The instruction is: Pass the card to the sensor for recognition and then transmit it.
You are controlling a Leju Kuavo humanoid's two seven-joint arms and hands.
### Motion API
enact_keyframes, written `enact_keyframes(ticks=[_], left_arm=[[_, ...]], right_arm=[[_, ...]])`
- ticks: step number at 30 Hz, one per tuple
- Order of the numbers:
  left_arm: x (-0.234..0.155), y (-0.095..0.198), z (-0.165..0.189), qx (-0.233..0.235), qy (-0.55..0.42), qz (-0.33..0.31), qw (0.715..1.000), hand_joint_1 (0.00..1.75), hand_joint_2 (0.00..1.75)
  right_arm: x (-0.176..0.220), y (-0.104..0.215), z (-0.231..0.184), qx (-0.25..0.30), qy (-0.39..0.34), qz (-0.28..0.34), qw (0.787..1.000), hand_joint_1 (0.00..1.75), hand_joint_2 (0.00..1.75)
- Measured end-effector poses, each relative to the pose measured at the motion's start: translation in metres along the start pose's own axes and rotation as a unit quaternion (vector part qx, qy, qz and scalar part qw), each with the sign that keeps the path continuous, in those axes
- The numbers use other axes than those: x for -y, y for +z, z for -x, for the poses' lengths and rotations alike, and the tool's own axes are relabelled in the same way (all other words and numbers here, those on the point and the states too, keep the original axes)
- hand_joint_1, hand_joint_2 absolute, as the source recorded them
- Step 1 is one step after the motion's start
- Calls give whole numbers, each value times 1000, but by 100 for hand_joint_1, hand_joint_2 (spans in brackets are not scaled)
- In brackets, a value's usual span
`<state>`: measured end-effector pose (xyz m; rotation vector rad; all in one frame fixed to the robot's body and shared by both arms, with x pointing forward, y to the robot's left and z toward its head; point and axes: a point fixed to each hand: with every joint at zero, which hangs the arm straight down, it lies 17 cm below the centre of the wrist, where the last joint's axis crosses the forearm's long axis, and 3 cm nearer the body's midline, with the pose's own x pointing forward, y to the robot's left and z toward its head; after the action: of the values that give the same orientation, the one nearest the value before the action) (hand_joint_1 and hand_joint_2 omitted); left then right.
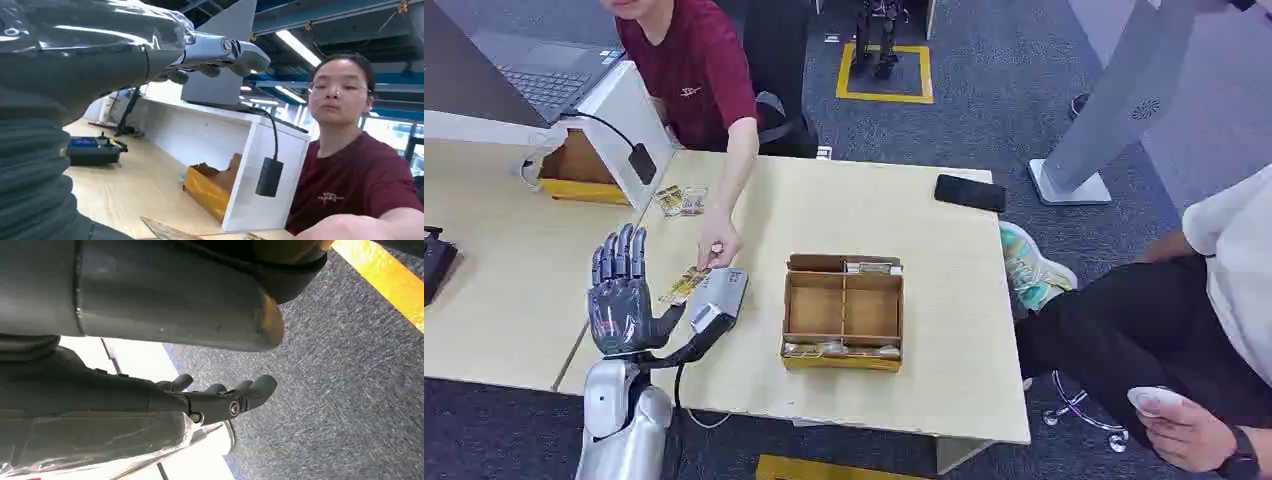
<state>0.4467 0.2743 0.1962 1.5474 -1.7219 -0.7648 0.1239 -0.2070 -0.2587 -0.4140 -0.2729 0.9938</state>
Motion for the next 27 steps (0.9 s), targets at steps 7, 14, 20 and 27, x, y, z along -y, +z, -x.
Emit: enact_keyframes(ticks=[7, 14, 20, 27], left_arm=[[-2, -1, -1, 12, 7, -5, 1000, 175, 175], [-3, -2, -4, 33, 12, -9, 999, 175, 175], [-3, -1, -5, 49, 20, -13, 999, 175, 175], [1, 2, 9, 21, 50, -22, 998, 175, 175]], right_arm=[[0, 0, 0, 0, 1, 0, 1000, 0, 0], [0, 0, -1, 1, 2, 0, 1000, 0, 0], [0, 0, -1, 4, 2, 1, 1000, 0, 0], [0, 0, -1, 4, 2, 1, 1000, 0, 0]])
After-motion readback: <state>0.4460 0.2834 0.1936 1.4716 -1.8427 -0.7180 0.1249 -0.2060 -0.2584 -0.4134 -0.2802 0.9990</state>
